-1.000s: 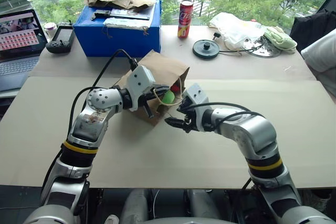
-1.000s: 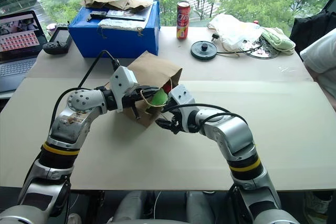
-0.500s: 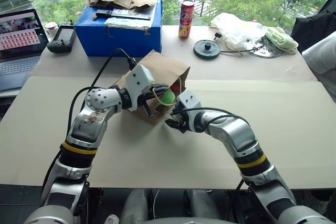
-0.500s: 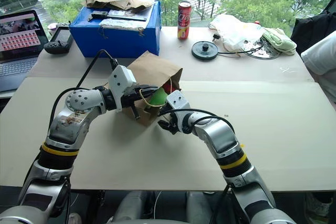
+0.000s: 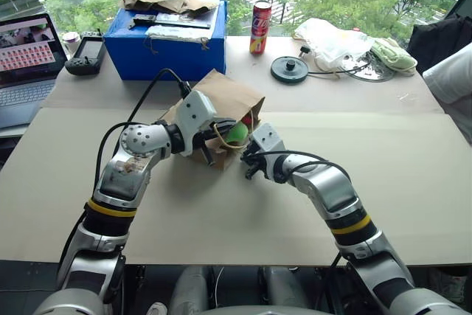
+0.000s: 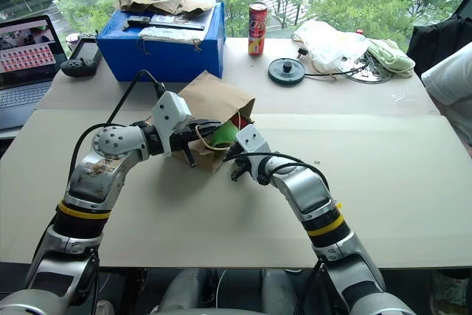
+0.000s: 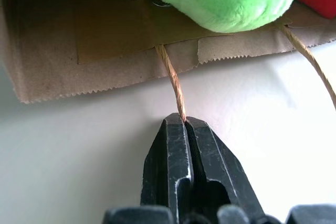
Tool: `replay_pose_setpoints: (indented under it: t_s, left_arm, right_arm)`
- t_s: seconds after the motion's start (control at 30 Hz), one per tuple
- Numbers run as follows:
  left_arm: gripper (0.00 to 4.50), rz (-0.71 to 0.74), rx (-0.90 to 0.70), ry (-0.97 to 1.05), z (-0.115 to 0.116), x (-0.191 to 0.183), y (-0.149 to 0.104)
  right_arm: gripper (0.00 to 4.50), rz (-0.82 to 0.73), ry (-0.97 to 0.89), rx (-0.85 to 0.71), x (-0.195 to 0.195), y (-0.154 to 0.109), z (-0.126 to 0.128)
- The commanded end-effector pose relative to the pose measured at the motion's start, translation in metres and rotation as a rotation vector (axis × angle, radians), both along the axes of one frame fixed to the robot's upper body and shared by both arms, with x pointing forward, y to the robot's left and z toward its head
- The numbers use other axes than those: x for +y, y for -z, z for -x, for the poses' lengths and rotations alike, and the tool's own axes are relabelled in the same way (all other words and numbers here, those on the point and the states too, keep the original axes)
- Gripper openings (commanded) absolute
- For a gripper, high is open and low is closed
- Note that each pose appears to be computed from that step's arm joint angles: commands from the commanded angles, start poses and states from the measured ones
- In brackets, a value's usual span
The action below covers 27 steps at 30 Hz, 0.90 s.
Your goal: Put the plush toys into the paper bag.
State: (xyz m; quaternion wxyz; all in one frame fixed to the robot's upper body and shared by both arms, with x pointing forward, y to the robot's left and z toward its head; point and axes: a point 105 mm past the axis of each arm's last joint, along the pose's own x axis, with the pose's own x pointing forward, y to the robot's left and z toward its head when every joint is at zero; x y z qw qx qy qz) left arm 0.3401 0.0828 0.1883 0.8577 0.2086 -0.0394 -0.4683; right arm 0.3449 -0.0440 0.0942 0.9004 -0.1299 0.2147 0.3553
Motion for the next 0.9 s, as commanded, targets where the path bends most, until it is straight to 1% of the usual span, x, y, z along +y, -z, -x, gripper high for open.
replay_pose_setpoints:
  t_s: [0.03, 0.17, 0.27, 0.4, 0.5, 0.63, 0.77, 0.87, 0.9]
  left_arm:
    - [0.0, 0.034, -0.073, 0.014, 0.004, -0.003, -0.021]
    - [0.0, 0.066, -0.087, 0.016, 0.001, -0.006, -0.026]
    - [0.0, 0.153, -0.132, 0.042, -0.002, -0.015, -0.046]
    - [0.0, 0.312, -0.156, 0.082, -0.001, -0.019, -0.078]
    - [0.0, 0.398, -0.132, 0.111, 0.001, -0.018, -0.088]
    - [0.0, 0.432, -0.115, 0.119, -0.001, -0.021, -0.09]
    - [0.0, 0.467, -0.079, 0.165, 0.001, -0.028, -0.088]
    - [0.0, 0.493, -0.005, 0.221, 0.002, -0.033, -0.077]
    - [0.0, 0.5, 0.03, 0.24, -0.002, -0.036, -0.069]
  right_arm:
    - [0.03, -0.079, -0.017, -0.012, 0.003, -0.012, 0.0]
    - [0.03, -0.06, -0.021, -0.08, -0.013, -0.031, -0.002]
    - [0.03, -0.147, -0.041, -0.138, -0.031, -0.071, 0.006]
    - [0.03, -0.186, -0.079, -0.25, -0.048, -0.118, 0.024]
    - [0.03, -0.187, -0.108, -0.313, -0.052, -0.139, 0.037]
    - [0.03, -0.172, -0.115, -0.381, -0.053, -0.161, 0.047]
    - [0.03, -0.17, -0.107, -0.415, -0.051, -0.174, 0.048]
    - [0.03, -0.167, -0.122, -0.435, -0.044, -0.18, 0.051]
    - [0.03, -0.144, -0.127, -0.434, -0.041, -0.177, 0.051]
